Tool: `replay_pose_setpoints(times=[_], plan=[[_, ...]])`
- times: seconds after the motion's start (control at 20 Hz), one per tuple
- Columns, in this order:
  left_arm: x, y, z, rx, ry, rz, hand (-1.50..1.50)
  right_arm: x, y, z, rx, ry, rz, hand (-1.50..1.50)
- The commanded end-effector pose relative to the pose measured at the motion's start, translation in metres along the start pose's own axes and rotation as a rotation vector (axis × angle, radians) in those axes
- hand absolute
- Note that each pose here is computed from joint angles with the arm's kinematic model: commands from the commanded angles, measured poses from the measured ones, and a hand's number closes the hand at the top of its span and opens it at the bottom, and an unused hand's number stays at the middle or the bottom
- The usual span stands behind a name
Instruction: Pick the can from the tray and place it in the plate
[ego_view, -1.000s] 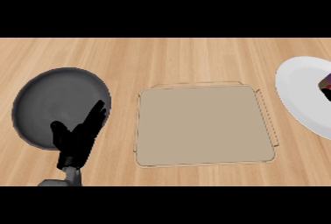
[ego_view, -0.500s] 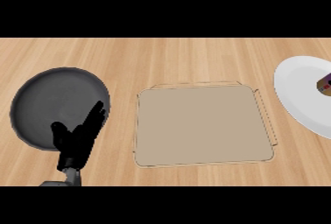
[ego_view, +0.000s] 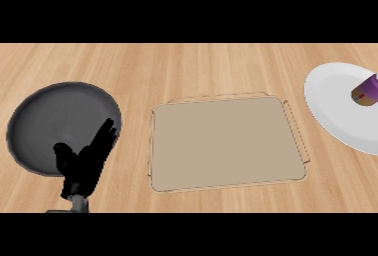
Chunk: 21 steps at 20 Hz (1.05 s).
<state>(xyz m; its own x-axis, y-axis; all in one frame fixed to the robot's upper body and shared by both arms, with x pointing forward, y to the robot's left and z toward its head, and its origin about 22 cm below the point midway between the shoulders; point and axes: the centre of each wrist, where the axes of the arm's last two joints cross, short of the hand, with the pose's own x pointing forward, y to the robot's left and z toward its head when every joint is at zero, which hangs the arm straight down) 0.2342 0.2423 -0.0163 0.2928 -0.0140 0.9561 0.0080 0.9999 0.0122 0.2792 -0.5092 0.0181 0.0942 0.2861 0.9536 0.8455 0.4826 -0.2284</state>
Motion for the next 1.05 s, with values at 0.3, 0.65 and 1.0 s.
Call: replay_pose_setpoints(times=[0.3, 0.65, 1.0], plan=[[-0.016, -0.006, -0.003, 0.031, 0.097, 0.033, 0.0, -0.044, -0.045, 0.042, 0.211, -0.003, -0.006, -1.5], [-0.023, -0.014, 0.005, 0.028, 0.104, 0.008, 0.0, -0.046, -0.066, 0.078, 0.23, 0.002, 0.086, -1.5], [0.005, -0.002, 0.001, 0.003, 0.078, 0.021, 0.0, -0.043, -0.085, 0.116, 0.223, 0.015, 0.115, -1.5]])
